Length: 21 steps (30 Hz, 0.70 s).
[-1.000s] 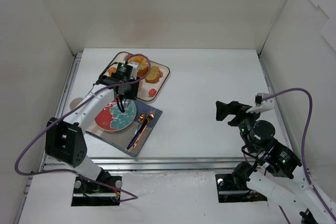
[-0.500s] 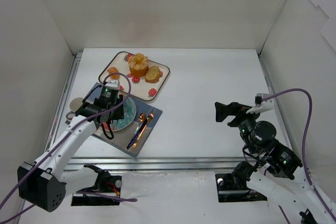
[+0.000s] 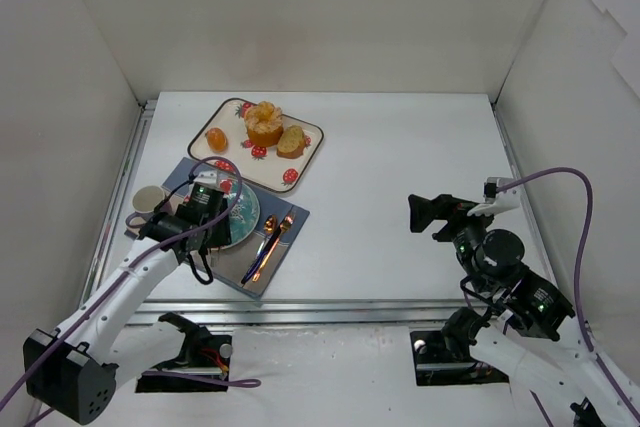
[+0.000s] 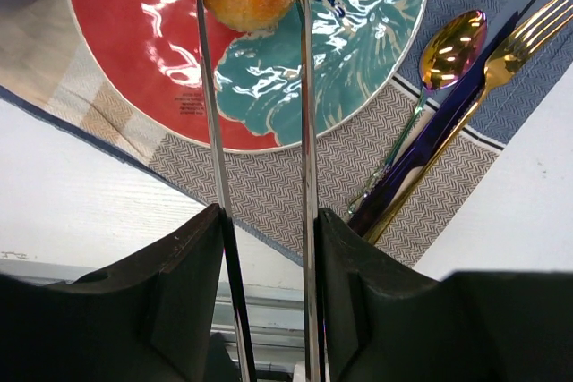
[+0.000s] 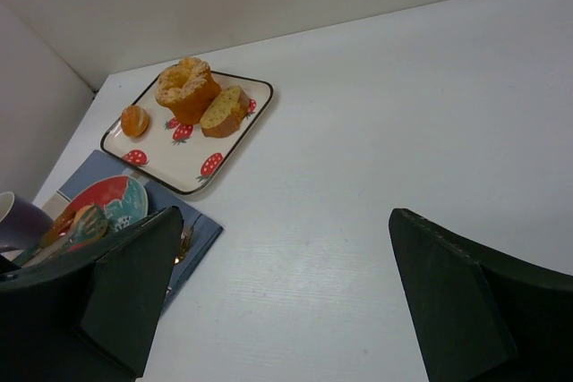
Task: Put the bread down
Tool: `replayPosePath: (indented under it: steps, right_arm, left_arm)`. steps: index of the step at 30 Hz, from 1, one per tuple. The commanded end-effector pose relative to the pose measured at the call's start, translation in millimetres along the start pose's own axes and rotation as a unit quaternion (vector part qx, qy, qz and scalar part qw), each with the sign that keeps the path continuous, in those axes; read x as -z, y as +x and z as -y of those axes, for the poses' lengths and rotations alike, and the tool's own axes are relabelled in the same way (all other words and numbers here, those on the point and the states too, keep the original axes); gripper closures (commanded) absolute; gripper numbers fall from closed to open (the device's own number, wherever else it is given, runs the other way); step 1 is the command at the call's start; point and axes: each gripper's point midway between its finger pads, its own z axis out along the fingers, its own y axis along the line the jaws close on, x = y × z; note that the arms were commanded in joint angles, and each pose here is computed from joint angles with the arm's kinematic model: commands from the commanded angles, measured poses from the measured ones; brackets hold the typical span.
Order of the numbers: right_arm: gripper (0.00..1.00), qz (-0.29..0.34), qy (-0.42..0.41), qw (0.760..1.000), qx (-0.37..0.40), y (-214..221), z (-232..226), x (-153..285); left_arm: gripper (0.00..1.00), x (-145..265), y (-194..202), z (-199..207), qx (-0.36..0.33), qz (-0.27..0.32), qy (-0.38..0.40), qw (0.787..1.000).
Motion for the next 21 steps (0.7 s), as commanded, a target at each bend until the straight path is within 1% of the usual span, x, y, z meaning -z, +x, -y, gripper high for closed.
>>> replayPosePath:
  steps: [1, 5, 10, 15, 21]
  right_arm:
    - [0.02, 0.016, 0.007, 1.0, -0.009, -8.1, -4.5, -8.2]
    - [0.02, 0.015, 0.008, 1.0, -0.007, -8.1, -4.8, -9.2]
    - [0.02, 0.021, 0.008, 1.0, -0.01, -9.9, -2.7, -6.0]
    - [0.02, 0.025, 0.007, 1.0, -0.013, -12.4, -2.2, -4.6]
    - [0.02, 0.023, 0.009, 1.0, -0.011, -11.1, -2.2, -5.7]
  left_arm:
    - [0.63, 3.0, -9.4, 1.2, 0.019, 0.021, -0.006, 1.0]
    - [0.61, -0.3, -7.1, 2.6, 0.018, 0.016, -0.005, 1.0]
    - [0.52, 0.9, -7.1, 2.3, 0.018, 0.017, -0.004, 1.0]
    - [0.5, 5.2, -7.9, 4.8, 0.015, 0.022, -0.002, 1.0]
    - [0.47, 15.5, -17.8, 3.9, 0.01, 0.045, 0.0, 0.999]
